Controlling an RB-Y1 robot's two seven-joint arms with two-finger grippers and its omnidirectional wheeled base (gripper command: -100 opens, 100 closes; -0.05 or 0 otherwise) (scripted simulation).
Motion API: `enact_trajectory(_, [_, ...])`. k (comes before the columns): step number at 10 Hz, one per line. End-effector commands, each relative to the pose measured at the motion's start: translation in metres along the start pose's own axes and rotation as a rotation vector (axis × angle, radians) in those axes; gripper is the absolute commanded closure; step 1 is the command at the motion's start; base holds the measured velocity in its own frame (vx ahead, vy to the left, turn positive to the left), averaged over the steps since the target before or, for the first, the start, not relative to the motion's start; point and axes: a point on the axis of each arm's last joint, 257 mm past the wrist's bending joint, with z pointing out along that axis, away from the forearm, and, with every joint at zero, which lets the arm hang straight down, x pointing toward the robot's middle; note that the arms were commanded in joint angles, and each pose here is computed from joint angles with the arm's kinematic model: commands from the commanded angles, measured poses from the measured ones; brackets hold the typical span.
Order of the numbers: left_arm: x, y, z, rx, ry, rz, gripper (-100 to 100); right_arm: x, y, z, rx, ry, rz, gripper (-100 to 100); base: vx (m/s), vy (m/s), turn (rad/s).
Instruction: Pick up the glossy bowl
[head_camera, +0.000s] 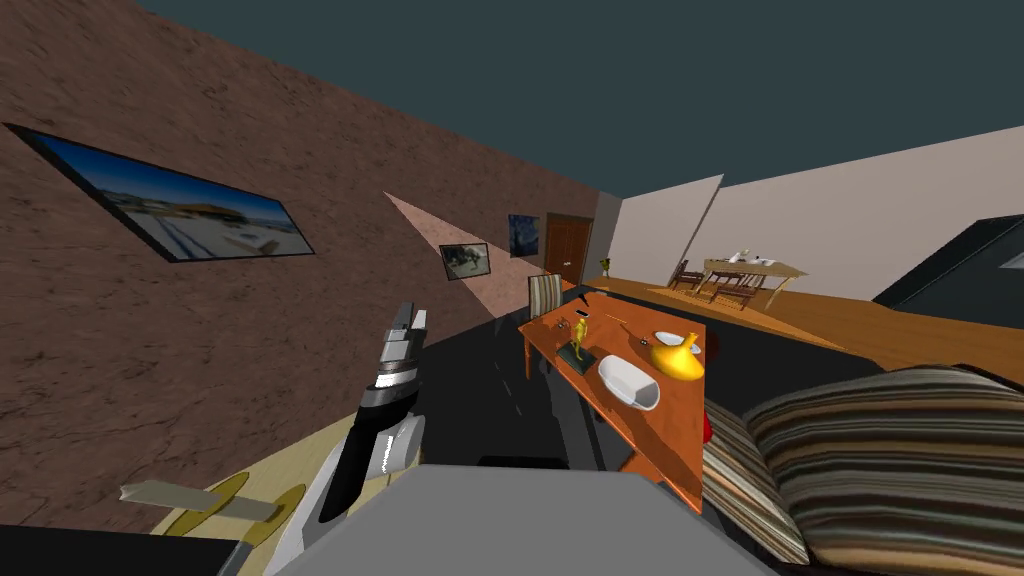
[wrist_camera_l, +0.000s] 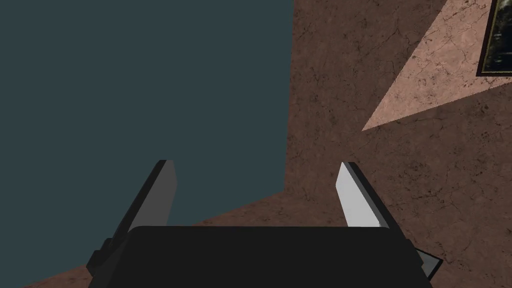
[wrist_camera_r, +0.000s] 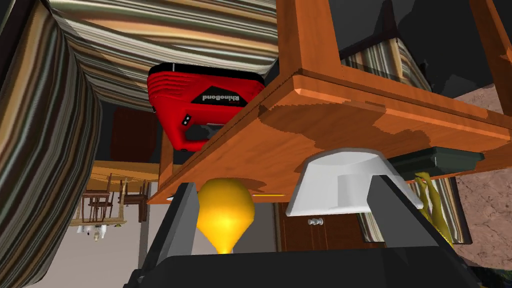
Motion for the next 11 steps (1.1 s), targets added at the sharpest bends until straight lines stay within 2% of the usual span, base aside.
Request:
enact_trajectory(1, [0.0, 0.0, 0.0, 0.0, 0.0, 0.0, 0, 0.023, -0.035, -0.012, 0.058, 0.072, -0.088, -100, 0.068, 0.112, 0.495])
enact_trajectory(2, [0.0, 0.0, 0.0, 0.0, 0.0, 0.0, 0, 0.039, -0.059, -0.023, 0.096, 0.122, -0.143, -100, 0.122, 0.14, 0.39])
enact_trajectory(3, [0.0, 0.0, 0.0, 0.0, 0.0, 0.0, 0, 0.039, -0.061, -0.023, 0.098, 0.124, -0.143, -100, 0.105, 0.068, 0.1])
enact_trajectory(5, [0.0, 0.0, 0.0, 0.0, 0.0, 0.0, 0, 0.065, -0.104, -0.045, 0.162, 0.217, -0.242, -100, 0.13, 0.071, 0.333])
enact_trajectory(6, [0.0, 0.0, 0.0, 0.0, 0.0, 0.0, 0, 0.065, -0.104, -0.045, 0.162, 0.217, -0.242, -100, 0.14, 0.054, 0.164])
enact_trajectory(7, [0.0, 0.0, 0.0, 0.0, 0.0, 0.0, 0, 0.077, -0.124, -0.057, 0.189, 0.262, -0.287, -100, 0.149, 0.05, 0.239])
enact_trajectory(8, [0.0, 0.0, 0.0, 0.0, 0.0, 0.0, 0, 0.077, -0.124, -0.057, 0.189, 0.262, -0.287, -100, 0.11, 0.032, 0.131])
enact_trajectory(11, [0.0, 0.0, 0.0, 0.0, 0.0, 0.0, 0, 0.102, -0.172, -0.091, 0.247, 0.38, -0.406, -100, 0.163, 0.05, 0.349])
